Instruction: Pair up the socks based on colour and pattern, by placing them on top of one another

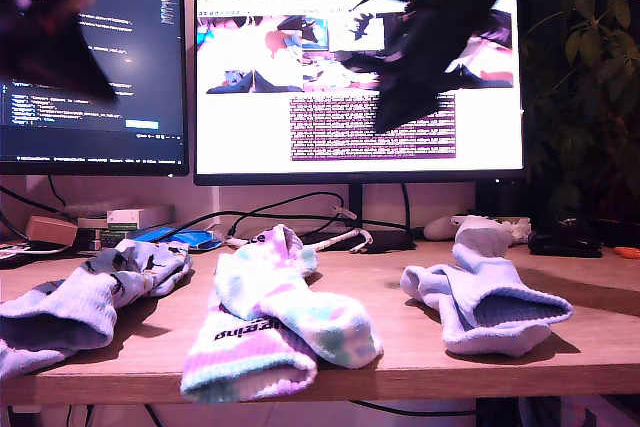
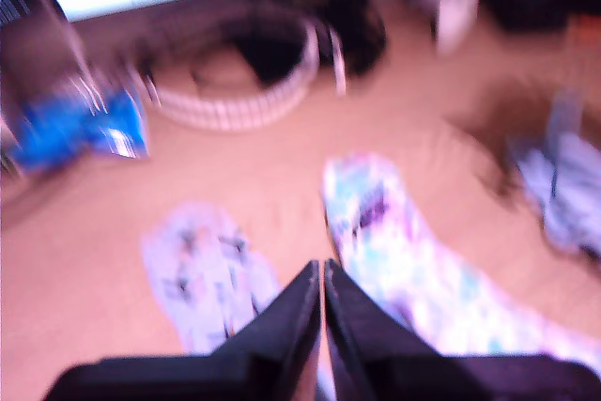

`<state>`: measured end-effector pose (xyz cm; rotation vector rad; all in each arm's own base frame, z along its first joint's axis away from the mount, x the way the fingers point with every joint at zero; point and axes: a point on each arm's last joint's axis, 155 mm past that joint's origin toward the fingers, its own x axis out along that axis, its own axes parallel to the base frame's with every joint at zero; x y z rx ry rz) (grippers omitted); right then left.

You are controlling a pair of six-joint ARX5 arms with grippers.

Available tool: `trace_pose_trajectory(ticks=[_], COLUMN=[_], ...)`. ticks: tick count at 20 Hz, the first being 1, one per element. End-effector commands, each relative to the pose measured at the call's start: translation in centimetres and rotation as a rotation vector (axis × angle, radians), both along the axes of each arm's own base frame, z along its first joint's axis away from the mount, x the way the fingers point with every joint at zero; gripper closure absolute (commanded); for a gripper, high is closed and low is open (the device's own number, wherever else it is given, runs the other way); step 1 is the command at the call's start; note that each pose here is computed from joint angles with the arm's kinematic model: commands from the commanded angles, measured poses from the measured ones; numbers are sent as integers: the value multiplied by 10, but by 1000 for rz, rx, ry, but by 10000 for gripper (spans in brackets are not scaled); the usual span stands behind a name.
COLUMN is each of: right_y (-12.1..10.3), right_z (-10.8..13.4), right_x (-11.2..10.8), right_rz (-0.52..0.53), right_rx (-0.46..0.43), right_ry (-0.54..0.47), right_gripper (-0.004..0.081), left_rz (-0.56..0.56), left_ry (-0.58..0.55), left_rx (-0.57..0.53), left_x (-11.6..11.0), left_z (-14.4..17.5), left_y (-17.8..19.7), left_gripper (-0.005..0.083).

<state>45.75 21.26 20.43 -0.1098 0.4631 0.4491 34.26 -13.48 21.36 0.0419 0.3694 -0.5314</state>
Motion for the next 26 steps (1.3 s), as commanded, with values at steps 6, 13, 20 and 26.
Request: trace_pose_trajectory(ticks=[6, 13, 20, 26], right_y=[-80, -109, -116, -119], right_z=[25, 30, 39, 20], right_x=[-38, -113, -166, -189], right_rz=[-78, -63, -37, -29], right_rx=[94, 115, 28, 6], right_ry=[-195, -321, -355, -265], right_gripper=[781, 781, 781, 780], left_rz=[69, 66, 58, 60], left_ry=[-101, -198, -223, -197], left_rx=[-34, -77, -87, -81], left_x=[-26, -55, -87, -98], left_z=[-4, 13, 24, 18], left_y=[18, 23, 29, 32], left_gripper=[797, 797, 797, 797])
